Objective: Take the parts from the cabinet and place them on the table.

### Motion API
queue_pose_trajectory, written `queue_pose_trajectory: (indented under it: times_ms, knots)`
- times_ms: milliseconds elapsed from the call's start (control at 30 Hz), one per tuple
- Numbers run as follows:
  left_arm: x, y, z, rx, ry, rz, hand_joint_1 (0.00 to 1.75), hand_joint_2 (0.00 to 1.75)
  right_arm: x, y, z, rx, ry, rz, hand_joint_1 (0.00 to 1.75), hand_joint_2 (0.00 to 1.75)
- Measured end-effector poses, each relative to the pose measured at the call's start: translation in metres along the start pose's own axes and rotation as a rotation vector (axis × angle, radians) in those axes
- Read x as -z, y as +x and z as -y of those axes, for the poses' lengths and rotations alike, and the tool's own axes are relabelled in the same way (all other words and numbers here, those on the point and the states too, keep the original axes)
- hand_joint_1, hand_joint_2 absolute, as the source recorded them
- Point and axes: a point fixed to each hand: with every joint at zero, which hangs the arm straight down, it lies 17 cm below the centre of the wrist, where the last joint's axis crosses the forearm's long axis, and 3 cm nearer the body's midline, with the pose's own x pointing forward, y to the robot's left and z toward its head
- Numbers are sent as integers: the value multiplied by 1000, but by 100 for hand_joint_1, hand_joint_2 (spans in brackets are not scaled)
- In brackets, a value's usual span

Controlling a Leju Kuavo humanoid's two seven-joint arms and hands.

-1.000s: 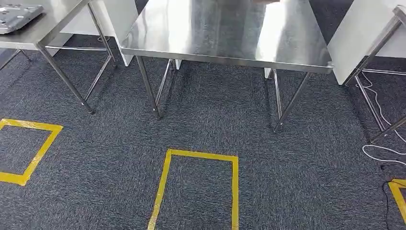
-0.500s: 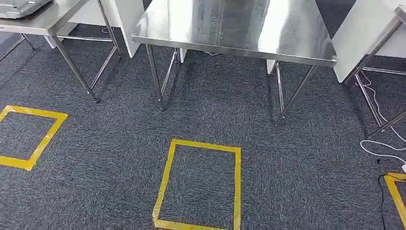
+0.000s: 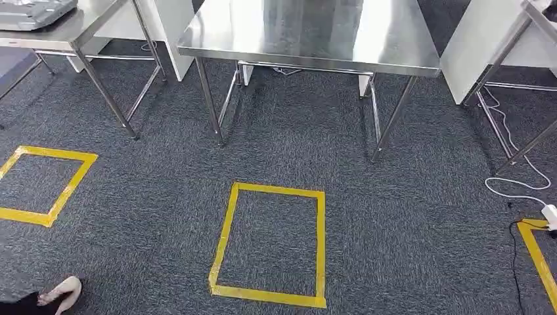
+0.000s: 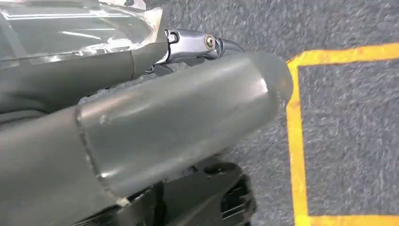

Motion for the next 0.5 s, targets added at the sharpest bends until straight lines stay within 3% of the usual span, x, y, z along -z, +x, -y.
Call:
queue_pose_trajectory:
  times_ms: [500]
  knots:
    - [3, 7, -1, -5, 6, 10, 0, 0, -2, -1, -5, -4, 7, -4, 0, 0]
